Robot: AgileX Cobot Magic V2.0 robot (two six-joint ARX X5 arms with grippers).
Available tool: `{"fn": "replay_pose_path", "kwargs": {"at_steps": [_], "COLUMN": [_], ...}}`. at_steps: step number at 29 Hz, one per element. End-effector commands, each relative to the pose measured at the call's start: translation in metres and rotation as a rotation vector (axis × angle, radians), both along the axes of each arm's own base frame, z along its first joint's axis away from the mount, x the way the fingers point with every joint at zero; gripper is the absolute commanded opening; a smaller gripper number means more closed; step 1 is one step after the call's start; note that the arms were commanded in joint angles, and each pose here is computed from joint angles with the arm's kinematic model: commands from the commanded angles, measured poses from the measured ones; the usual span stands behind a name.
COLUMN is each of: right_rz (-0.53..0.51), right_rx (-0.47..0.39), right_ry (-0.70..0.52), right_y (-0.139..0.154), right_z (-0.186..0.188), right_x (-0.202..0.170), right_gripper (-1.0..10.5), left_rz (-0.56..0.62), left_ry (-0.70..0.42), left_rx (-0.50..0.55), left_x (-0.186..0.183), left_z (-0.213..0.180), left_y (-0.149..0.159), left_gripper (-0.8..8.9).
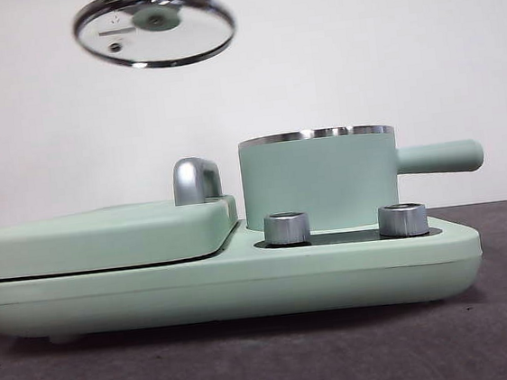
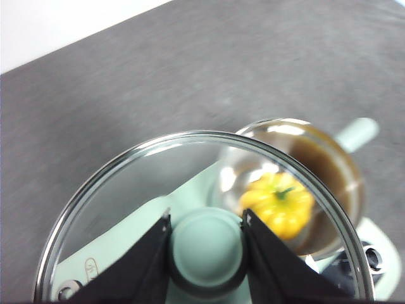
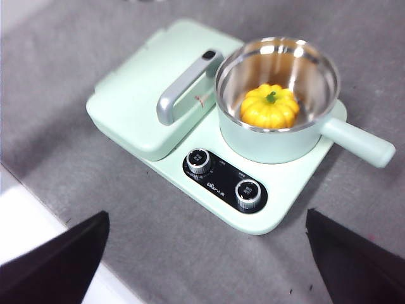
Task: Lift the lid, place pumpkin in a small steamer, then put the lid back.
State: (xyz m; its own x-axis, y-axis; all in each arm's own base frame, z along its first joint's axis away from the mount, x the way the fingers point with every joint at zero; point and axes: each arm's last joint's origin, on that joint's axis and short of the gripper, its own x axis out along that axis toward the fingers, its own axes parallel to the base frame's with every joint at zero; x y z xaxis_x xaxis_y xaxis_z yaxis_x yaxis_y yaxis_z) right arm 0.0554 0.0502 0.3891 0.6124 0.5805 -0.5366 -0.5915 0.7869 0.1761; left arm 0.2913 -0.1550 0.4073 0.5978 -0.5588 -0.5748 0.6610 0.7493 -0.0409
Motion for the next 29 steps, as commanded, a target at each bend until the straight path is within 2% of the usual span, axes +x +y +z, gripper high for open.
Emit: {"fn": "replay_pose_path", "kwargs": {"at_steps": [1, 6, 12, 21, 29], "right_rz": [-0.01, -0.008, -0.002, -0.003, -0.011], "right_rx": [0.062, 0.089, 0.083, 0.107, 0.121], "right_ry": [-0.036, -0.069, -0.076, -0.102, -0.094], "right_y": [-0.013, -0.028, -0.031, -0.03, -0.03], "right_z": [-0.009, -0.027, -0.037, -0.034, -0.034], "right_x": [-0.015, -0.032, -0.035, -0.034, -0.034], "right_gripper": [4.9, 4.9, 4.9, 4.9, 4.9], "left_rz": [-0.043, -0.116, -0.182, -0.227, -0.245], "left_ry": [-0.053, -0.079, -0.077, -0.061, -0.056], "left_rx": [-0.033, -0.051, -0.053, -0.034, -0.008], "left_x": [-0.004, -0.011, -0.01, 0.016, 0.033], "left_z": [0.011, 0.01, -0.003, -0.044, -0.073], "left_y": [-0.014, -0.039, -0.068, -0.108, -0.124], "left_gripper": [0.17, 0.17, 0.17, 0.17, 0.17]}}
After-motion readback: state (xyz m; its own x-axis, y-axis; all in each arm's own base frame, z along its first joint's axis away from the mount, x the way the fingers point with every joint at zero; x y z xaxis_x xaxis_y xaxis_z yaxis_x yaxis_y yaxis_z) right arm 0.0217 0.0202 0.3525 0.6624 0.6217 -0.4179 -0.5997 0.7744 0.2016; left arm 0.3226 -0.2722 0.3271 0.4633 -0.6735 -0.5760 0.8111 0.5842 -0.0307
